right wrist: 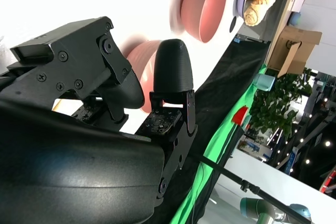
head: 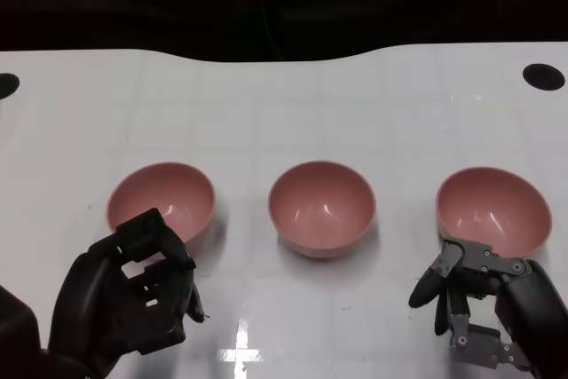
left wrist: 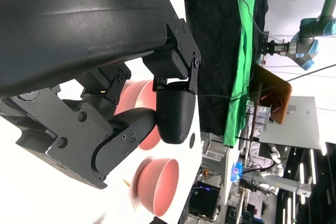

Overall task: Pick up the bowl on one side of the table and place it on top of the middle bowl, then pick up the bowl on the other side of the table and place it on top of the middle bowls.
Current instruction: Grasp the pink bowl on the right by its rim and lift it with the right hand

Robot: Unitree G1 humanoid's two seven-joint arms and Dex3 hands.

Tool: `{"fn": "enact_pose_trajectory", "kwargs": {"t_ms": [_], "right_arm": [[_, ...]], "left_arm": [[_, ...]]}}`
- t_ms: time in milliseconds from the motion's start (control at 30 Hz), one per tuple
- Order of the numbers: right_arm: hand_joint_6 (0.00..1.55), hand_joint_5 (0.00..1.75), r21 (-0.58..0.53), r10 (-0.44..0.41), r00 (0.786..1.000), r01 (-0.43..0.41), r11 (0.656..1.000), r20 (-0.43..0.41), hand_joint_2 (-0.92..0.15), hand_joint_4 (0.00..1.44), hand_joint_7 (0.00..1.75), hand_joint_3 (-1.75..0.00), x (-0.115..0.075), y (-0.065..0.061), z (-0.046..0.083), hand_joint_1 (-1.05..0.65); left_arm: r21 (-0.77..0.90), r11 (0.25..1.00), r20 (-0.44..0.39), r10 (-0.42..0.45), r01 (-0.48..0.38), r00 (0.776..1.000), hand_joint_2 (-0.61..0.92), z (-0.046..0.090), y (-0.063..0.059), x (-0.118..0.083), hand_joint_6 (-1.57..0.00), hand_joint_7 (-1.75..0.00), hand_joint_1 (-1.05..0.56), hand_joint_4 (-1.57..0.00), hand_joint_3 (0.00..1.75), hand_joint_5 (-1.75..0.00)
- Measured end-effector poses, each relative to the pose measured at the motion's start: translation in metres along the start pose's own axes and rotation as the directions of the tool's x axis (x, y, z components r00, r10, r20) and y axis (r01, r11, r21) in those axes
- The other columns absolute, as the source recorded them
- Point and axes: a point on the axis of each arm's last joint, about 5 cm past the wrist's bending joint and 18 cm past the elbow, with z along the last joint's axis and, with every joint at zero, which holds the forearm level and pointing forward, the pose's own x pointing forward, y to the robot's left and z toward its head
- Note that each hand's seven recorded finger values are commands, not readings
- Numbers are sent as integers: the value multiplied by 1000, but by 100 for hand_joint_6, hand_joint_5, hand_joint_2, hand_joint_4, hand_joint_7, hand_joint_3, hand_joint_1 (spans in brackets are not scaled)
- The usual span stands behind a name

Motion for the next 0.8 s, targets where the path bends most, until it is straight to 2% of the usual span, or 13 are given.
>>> {"fn": "enact_pose_trajectory", "kwargs": {"t_ms": [133, 167, 233, 267, 333, 400, 500, 667, 800], "right_arm": [[61, 125, -25, 8, 1000, -8, 1000, -1, -53, 52, 85, -86, 0, -2, 1, -14], [59, 126, -44, 15, 1000, -15, 999, -3, -59, 48, 79, -75, 0, -2, 1, -16], [57, 132, -93, 32, 999, -33, 995, -6, -76, 43, 66, -41, 0, -6, 3, -22], [56, 133, -120, 42, 999, -42, 992, -5, -81, 41, 62, -32, 1, -8, 4, -23], [55, 121, -180, 55, 998, -55, 982, -1, -88, 34, 51, -15, 3, -12, 6, -31], [53, 104, -251, 70, 998, -68, 966, -2, -91, 29, 39, -6, 4, -16, 7, -38], [49, 86, -343, 82, 997, -79, 936, -6, -91, 27, 24, -2, 6, -22, 8, -47], [38, 76, -453, 70, 997, -69, 889, -15, -90, 19, 12, 0, 9, -29, 13, -57], [32, 67, -561, 69, 997, -70, 825, -22, -92, 13, 5, 0, 9, -33, 16, -64]], "left_arm": [[4, 1000, -1, -3, 3, 1000, 46, 0, 0, 0, -81, -159, -19, -92, 122, -171], [4, 1000, -1, -4, 4, 1000, 46, 0, -1, 1, -81, -158, -19, -92, 122, -171], [4, 1000, -3, -9, 9, 1000, 46, 0, -2, 1, -81, -158, -20, -91, 121, -171], [4, 1000, -4, -9, 9, 1000, 46, 0, -2, 1, -81, -158, -20, -91, 120, -171], [5, 1000, -4, -10, 10, 1000, 46, 0, -2, 1, -81, -158, -20, -91, 120, -171], [4, 1000, -4, -10, 10, 1000, 46, 0, -2, 1, -81, -158, -18, -92, 122, -171], [4, 1000, -3, -10, 10, 1000, 45, 0, -2, 1, -81, -157, -17, -92, 124, -171], [4, 1000, -2, -11, 11, 1000, 43, 0, -2, 1, -82, -157, -18, -92, 126, -170], [5, 1000, 2, -12, 12, 1000, 44, 0, -2, 1, -81, -157, -19, -92, 125, -171]]}}
